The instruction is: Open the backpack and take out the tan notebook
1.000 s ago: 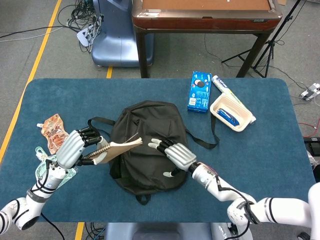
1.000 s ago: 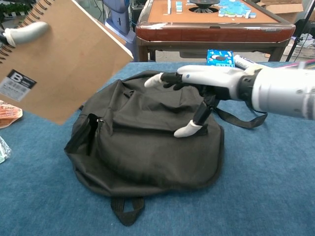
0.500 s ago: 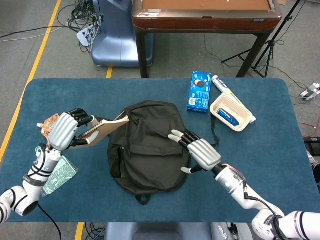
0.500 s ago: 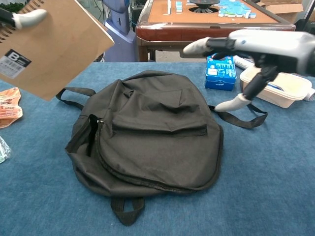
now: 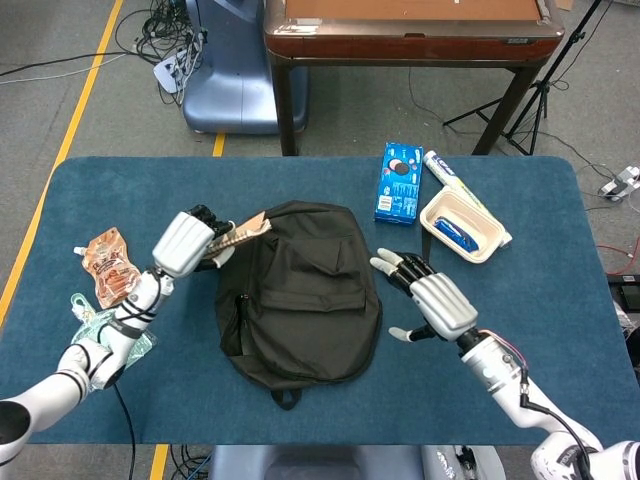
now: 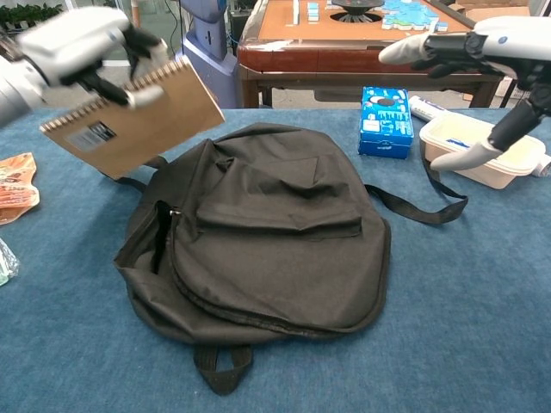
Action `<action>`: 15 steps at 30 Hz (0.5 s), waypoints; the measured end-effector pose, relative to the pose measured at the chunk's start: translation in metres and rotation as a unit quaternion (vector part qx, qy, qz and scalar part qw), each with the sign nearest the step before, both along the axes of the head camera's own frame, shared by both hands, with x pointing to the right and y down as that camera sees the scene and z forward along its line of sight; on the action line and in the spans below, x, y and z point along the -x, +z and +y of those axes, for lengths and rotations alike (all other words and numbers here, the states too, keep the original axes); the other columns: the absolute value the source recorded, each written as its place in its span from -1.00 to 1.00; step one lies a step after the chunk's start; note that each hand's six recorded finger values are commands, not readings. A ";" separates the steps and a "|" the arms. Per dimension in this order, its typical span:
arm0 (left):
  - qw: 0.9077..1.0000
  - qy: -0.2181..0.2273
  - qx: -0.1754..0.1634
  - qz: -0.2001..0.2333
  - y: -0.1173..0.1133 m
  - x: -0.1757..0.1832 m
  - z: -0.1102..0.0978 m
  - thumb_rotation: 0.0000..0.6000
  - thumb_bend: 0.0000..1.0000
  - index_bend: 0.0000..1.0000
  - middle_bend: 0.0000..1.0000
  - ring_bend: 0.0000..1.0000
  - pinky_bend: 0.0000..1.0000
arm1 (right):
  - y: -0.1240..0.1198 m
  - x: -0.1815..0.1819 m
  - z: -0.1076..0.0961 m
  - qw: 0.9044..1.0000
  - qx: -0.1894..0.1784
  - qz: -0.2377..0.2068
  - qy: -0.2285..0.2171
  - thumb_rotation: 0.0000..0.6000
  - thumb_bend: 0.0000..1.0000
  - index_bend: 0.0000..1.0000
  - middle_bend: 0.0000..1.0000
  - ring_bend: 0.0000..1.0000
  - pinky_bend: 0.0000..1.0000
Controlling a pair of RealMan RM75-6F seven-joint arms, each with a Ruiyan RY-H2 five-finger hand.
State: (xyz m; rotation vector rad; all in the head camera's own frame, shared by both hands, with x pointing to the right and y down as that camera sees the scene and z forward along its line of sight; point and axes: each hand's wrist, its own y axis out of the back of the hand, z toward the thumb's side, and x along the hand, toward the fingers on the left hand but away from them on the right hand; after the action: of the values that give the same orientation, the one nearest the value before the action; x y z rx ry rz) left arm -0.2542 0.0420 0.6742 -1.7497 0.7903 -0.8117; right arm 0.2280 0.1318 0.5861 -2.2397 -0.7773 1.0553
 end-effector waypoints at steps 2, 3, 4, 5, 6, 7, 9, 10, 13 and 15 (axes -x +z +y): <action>1.000 0.000 0.014 -0.015 0.013 -0.006 0.005 1.00 -0.22 0.19 0.31 0.09 -0.12 | 0.000 -0.004 0.000 1.000 0.000 0.003 0.005 1.00 -0.91 -1.00 -1.00 -1.00 -0.87; 1.000 -0.001 0.022 -0.020 0.017 -0.008 0.008 1.00 -0.24 0.12 0.26 0.07 -0.12 | 0.000 -0.006 0.000 1.000 -0.001 0.004 0.008 1.00 -0.91 -1.00 -1.00 -1.00 -0.87; 0.999 -0.002 0.029 -0.021 0.020 -0.010 0.011 1.00 -0.27 0.02 0.17 0.03 -0.12 | 0.000 -0.008 -0.001 1.000 -0.001 0.006 0.010 1.00 -0.90 -1.00 -1.00 -1.00 -0.87; 0.999 -0.003 0.038 -0.021 0.022 -0.012 0.014 1.00 -0.30 -0.08 0.10 -0.02 -0.12 | -0.001 -0.010 -0.001 1.000 -0.002 0.007 0.012 1.00 -0.91 -1.00 -1.00 -1.00 -0.87; 0.998 -0.004 0.054 -0.019 0.024 -0.015 0.018 1.00 -0.35 -0.22 -0.01 -0.09 -0.12 | -0.001 -0.012 -0.002 1.000 -0.003 0.009 0.014 1.00 -0.91 -1.00 -1.00 -1.00 -0.87; 0.998 -0.006 0.068 -0.016 0.026 -0.017 0.022 1.00 -0.41 -0.37 -0.14 -0.16 -0.12 | -0.001 -0.013 -0.002 1.000 -0.004 0.010 0.016 1.00 -0.90 -1.00 -1.00 -1.00 -0.87; 0.995 -0.008 0.104 -0.005 0.027 -0.024 0.033 1.00 -0.49 -0.62 -0.34 -0.29 -0.15 | -0.001 -0.017 -0.003 1.000 -0.005 0.013 0.020 1.00 -0.90 -1.00 -1.00 -1.00 -0.87; 0.993 -0.010 0.120 0.001 0.026 -0.028 0.038 1.00 -0.52 -0.73 -0.44 -0.36 -0.18 | -0.001 -0.019 -0.003 1.000 -0.005 0.015 0.022 1.00 -0.90 -1.00 -1.00 -1.00 -0.87; 0.985 -0.013 0.172 0.022 0.018 -0.040 0.056 0.98 -0.55 -0.92 -0.62 -0.50 -0.26 | -0.001 -0.025 -0.003 0.999 -0.006 0.024 0.026 1.00 -0.90 -1.00 -1.00 -1.00 -0.87; 0.979 -0.015 0.200 0.035 0.008 -0.046 0.067 0.96 -0.56 -0.95 -0.64 -0.53 -0.29 | -0.001 -0.031 -0.004 0.999 -0.006 0.031 0.030 1.00 -0.90 -1.00 -1.00 -1.00 -0.87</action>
State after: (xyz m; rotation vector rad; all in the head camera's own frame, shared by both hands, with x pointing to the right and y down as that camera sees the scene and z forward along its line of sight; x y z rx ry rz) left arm -0.2084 0.1088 0.6823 -2.1352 0.7366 -0.9836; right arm 0.2591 0.1279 0.5848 -2.1738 -0.8274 1.1402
